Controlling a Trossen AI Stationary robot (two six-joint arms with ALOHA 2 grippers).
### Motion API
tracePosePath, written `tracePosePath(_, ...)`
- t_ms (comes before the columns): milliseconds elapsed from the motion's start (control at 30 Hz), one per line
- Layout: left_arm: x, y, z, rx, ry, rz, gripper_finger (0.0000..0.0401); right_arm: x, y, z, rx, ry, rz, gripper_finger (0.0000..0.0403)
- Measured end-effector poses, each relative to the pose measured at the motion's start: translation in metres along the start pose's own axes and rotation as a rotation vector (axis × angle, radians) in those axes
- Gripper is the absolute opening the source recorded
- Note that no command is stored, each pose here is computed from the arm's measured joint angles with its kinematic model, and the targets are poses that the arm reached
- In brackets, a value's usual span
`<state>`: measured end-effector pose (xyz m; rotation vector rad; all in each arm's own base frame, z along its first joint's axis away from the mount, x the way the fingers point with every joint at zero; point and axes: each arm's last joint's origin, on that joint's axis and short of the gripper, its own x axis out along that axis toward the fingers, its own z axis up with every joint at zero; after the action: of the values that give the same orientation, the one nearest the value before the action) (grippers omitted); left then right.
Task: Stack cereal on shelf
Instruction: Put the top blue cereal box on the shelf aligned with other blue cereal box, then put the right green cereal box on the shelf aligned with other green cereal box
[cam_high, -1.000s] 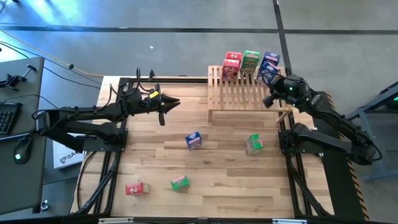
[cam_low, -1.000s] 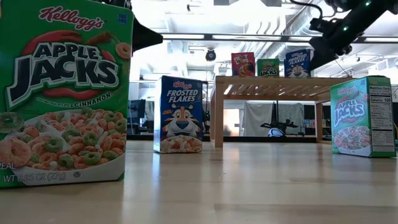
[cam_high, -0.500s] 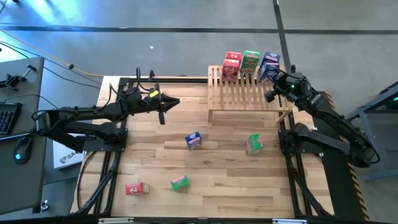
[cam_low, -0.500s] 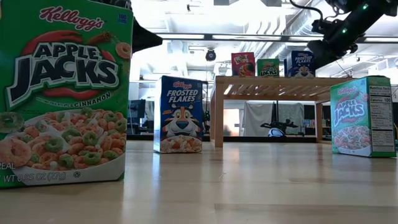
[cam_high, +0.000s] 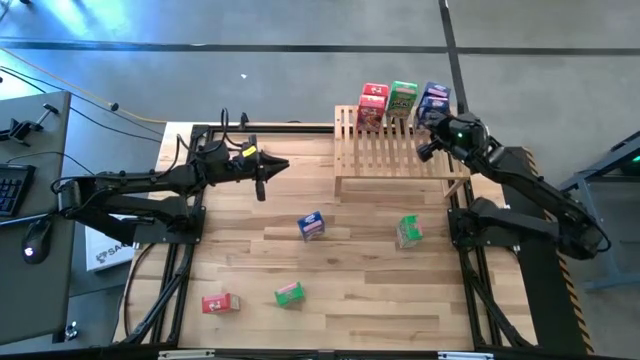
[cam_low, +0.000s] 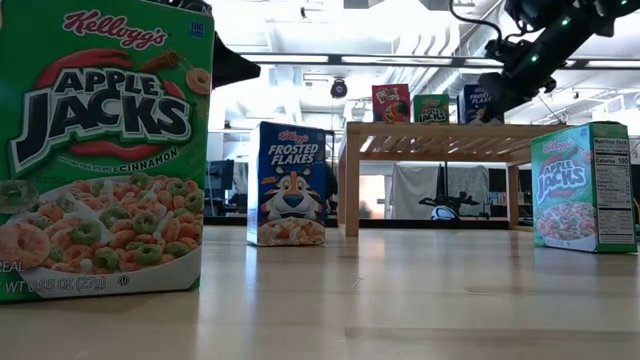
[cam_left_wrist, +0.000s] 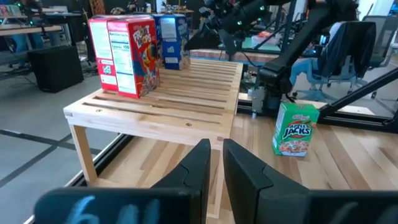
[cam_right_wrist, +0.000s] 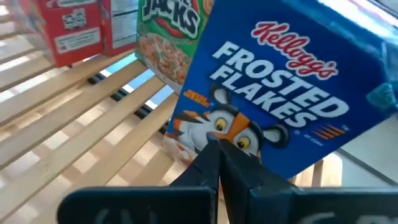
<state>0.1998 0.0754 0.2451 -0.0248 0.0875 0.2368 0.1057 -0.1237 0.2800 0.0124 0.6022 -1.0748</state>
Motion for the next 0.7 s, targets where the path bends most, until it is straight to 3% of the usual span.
tracePosePath(500,0.000,0.000,-0.001,-0.006,0.009,0.000,0.0034,-0.007,-0.003,0.000,-0.025,0.015,-0.022,0.0003)
tracePosePath(700,0.000,0.000,-0.001,-0.006,0.009,0.001,0.0034,-0.025,-0.008,0.006,-0.008,0.056,0.041,0.0051)
